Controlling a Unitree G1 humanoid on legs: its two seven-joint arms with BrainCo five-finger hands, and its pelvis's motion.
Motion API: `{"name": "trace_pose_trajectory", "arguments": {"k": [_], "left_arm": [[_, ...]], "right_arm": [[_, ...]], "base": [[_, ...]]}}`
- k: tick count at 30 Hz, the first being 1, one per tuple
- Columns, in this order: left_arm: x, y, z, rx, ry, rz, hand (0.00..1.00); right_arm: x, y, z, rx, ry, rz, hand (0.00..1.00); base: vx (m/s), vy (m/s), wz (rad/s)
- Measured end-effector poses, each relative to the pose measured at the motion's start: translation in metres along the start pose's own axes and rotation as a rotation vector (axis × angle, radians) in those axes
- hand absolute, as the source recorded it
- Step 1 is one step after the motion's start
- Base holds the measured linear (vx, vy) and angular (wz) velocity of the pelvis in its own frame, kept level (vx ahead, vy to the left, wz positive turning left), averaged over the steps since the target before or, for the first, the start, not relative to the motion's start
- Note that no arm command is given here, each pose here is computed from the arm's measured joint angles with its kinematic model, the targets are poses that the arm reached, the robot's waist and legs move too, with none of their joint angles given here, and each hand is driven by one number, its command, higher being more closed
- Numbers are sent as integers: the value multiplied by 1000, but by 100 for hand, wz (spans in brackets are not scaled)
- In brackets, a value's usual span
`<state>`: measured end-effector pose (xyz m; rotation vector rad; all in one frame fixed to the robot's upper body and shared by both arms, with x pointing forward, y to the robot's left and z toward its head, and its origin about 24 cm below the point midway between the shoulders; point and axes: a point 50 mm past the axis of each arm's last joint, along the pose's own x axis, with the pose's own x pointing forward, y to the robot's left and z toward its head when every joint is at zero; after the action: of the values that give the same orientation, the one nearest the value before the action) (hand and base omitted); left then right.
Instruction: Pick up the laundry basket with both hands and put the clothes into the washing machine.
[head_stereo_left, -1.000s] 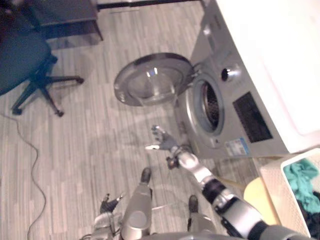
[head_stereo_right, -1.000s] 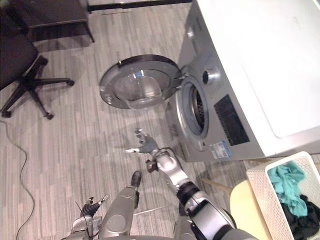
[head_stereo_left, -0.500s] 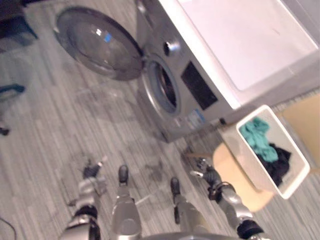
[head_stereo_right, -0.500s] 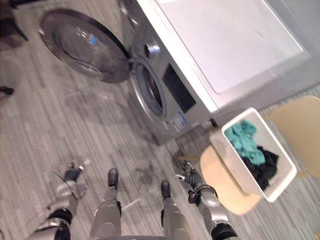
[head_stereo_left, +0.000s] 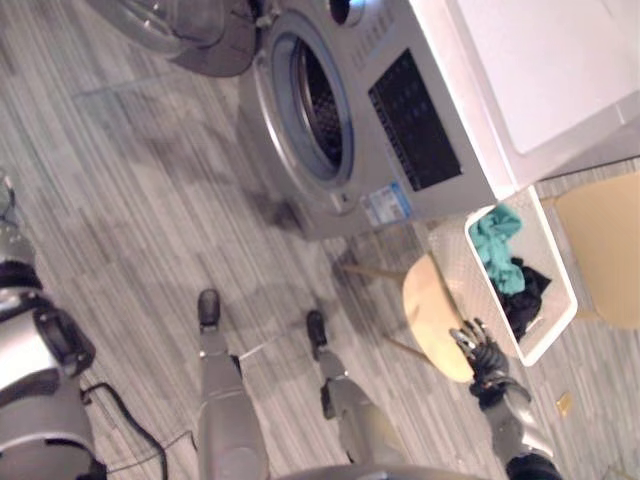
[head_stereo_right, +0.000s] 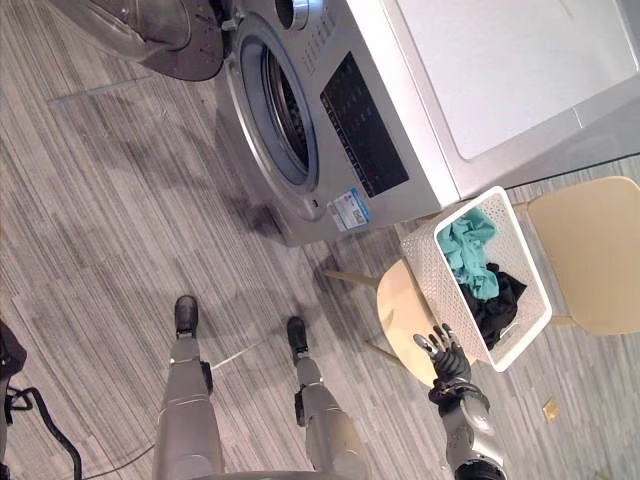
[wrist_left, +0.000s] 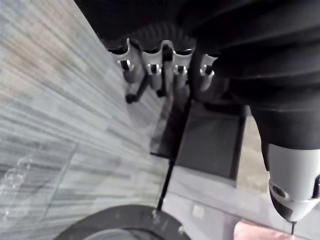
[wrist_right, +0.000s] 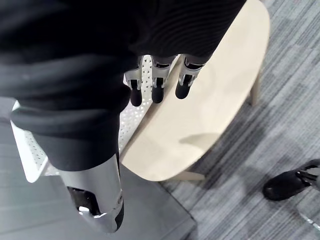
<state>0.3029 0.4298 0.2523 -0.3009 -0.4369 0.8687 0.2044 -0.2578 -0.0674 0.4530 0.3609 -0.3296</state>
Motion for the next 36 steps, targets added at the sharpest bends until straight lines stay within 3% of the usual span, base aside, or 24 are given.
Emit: {"name": "trace_pose_trajectory", "arguments": {"k": [13, 28, 31, 34, 36], "left_arm": [[-11, -23, -33, 32, 89, -52, 0], [-15, -44, -25, -31, 51, -106, 0], [-34, -8, -73, 34, 150, -72, 0], [-83, 52, -148, 158, 375, -8, 0], [-140, 100, -196, 250, 570, 36, 0]], "right_arm": [[9, 15, 17, 11, -62, 51, 0], [9, 9, 22, 49, -86, 20, 0], [9, 2, 9, 55, -28, -15, 0], [3, -15, -14, 54, 76, -99, 0], [-4, -30, -28, 43, 153, -165, 0]], "base": [[-22, -5, -1], [-16, -3, -7], [45, -31, 10], [115, -60, 29], [128, -36, 33]]}}
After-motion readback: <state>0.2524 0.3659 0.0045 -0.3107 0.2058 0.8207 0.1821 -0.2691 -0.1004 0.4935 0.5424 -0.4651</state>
